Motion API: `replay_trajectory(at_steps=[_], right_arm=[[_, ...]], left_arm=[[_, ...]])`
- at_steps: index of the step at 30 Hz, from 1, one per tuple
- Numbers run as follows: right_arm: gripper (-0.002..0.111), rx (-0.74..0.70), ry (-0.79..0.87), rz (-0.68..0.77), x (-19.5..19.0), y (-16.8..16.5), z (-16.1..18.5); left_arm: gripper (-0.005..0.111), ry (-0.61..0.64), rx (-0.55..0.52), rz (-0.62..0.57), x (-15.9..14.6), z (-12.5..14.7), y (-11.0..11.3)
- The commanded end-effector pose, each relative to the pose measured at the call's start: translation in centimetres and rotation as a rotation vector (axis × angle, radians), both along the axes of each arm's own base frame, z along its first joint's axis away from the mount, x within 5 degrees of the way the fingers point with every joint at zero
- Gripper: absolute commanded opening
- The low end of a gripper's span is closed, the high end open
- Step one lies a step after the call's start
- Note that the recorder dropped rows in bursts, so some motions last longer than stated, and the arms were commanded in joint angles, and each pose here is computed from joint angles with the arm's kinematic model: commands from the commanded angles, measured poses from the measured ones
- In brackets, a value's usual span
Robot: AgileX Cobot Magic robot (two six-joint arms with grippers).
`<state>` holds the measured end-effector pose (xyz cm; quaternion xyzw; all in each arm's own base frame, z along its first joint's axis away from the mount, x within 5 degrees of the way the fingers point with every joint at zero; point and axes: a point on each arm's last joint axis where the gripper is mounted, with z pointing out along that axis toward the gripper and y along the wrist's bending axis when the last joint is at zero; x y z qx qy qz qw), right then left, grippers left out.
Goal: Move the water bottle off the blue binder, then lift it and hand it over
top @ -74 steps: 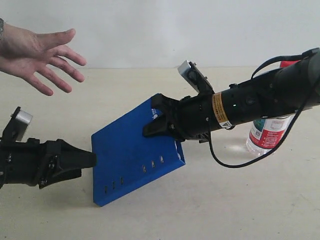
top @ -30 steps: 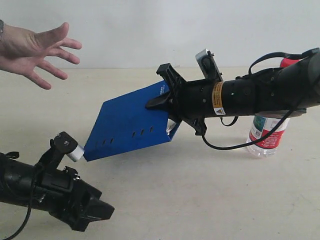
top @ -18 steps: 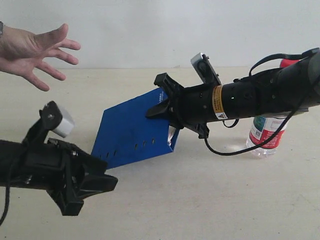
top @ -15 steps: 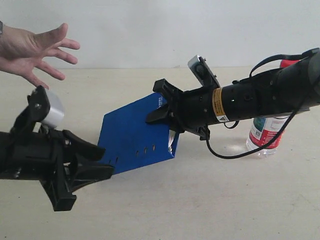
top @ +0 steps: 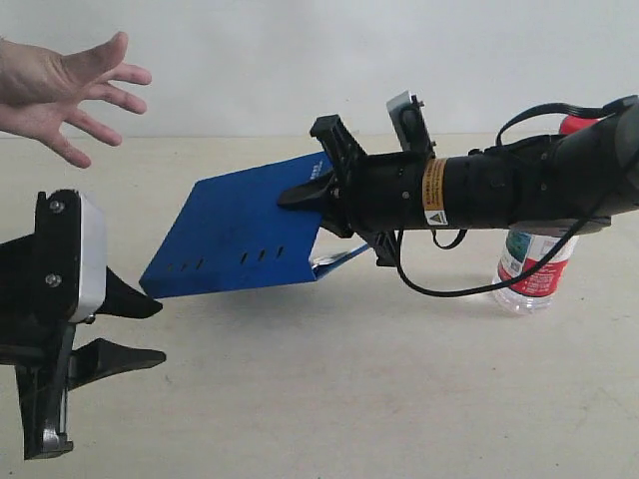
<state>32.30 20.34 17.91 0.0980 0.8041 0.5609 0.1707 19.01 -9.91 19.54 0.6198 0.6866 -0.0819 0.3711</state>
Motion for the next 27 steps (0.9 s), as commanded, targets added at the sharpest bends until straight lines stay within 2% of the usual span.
replay_trajectory(at_steps=[1, 6, 9, 15, 19, 23, 25, 27], right_arm=[[0.0, 0.073, -0.013, 0.011, -0.3, 0.6, 1.1], [0.0, 0.1, -0.008, 0.023, -0.7, 1.4, 1.3], [0.0, 0.108, -0.004, 0.02, -0.8, 1.6, 1.4], [0.0, 0.113, -0.005, 0.024, -0.8, 1.6, 1.4], [0.0, 0.121, -0.006, 0.03, -0.9, 1.7, 1.5], [0.0, 0.121, -0.006, 0.03, -0.9, 1.7, 1.5], [0.0, 0.117, -0.008, 0.036, -0.9, 1.7, 1.5], [0.0, 0.107, -0.012, 0.047, -1.0, 1.7, 1.4]], left_arm=[[0.04, -0.072, 0.062, 0.033, 0.6, 0.2, 0.5], [0.04, -0.139, 0.113, 0.116, 1.4, 0.3, 1.2], [0.04, -0.128, 0.116, 0.114, 1.4, 0.1, 1.1], [0.04, -0.027, 0.044, 0.14, 1.5, -0.8, 0.6], [0.04, 0.03, -0.012, 0.085, 1.0, -0.8, -0.1], [0.04, 0.004, 0.004, 0.13, 1.4, -0.8, 0.2], [0.042, -0.012, 0.02, 0.149, 1.5, -0.8, 0.4], [0.049, -0.03, 0.042, 0.153, 1.7, -0.8, 0.6]])
